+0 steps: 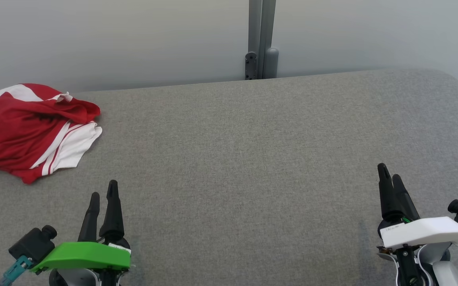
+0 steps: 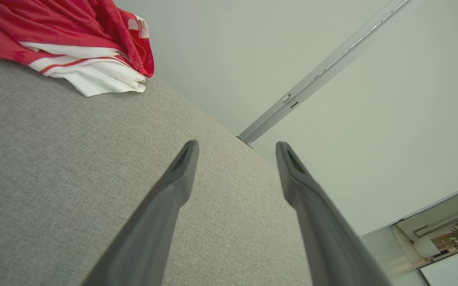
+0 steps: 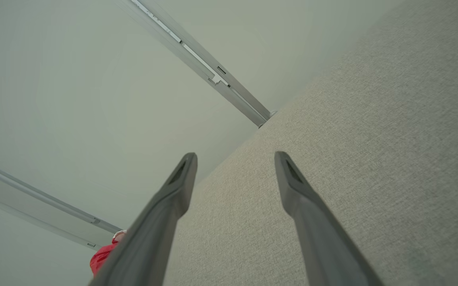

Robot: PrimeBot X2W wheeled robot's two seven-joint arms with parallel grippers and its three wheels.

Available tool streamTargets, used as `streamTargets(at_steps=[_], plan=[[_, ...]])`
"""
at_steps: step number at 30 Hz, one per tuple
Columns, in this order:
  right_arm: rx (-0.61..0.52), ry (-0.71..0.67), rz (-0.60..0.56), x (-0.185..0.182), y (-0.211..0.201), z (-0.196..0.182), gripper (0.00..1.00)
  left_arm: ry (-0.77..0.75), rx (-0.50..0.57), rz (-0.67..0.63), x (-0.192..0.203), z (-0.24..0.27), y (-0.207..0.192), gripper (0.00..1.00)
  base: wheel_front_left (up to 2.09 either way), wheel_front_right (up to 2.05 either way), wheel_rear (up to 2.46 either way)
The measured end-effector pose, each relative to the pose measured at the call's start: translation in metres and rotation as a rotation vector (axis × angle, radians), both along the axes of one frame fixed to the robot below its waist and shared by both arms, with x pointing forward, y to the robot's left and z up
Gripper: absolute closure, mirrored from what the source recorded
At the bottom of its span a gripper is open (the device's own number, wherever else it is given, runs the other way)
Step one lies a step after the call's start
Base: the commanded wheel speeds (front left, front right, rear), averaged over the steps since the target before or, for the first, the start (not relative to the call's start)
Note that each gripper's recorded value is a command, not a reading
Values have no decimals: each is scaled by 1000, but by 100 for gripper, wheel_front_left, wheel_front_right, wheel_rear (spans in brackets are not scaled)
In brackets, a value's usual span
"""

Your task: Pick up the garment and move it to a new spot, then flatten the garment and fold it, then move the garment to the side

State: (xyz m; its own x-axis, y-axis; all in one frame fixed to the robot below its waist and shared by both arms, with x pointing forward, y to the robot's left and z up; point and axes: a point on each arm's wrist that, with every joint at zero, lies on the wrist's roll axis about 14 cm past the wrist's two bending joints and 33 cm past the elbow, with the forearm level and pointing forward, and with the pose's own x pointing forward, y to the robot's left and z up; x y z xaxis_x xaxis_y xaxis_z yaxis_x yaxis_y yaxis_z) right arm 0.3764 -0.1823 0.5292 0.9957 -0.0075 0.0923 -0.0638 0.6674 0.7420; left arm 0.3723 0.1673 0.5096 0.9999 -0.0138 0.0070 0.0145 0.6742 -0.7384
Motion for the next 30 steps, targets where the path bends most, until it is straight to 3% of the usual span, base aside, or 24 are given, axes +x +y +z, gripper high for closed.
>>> streamTargets(at_steps=[12, 30], plan=[[-174, -34, 12, -1, 9, 6, 0, -28, 194, -16, -2, 2, -7, 0, 0, 0, 0], [-412, -91, 30, -3, 23, 15, 0, -45, 399, -30, -7, -2, -14, 0, 0, 0, 0]])
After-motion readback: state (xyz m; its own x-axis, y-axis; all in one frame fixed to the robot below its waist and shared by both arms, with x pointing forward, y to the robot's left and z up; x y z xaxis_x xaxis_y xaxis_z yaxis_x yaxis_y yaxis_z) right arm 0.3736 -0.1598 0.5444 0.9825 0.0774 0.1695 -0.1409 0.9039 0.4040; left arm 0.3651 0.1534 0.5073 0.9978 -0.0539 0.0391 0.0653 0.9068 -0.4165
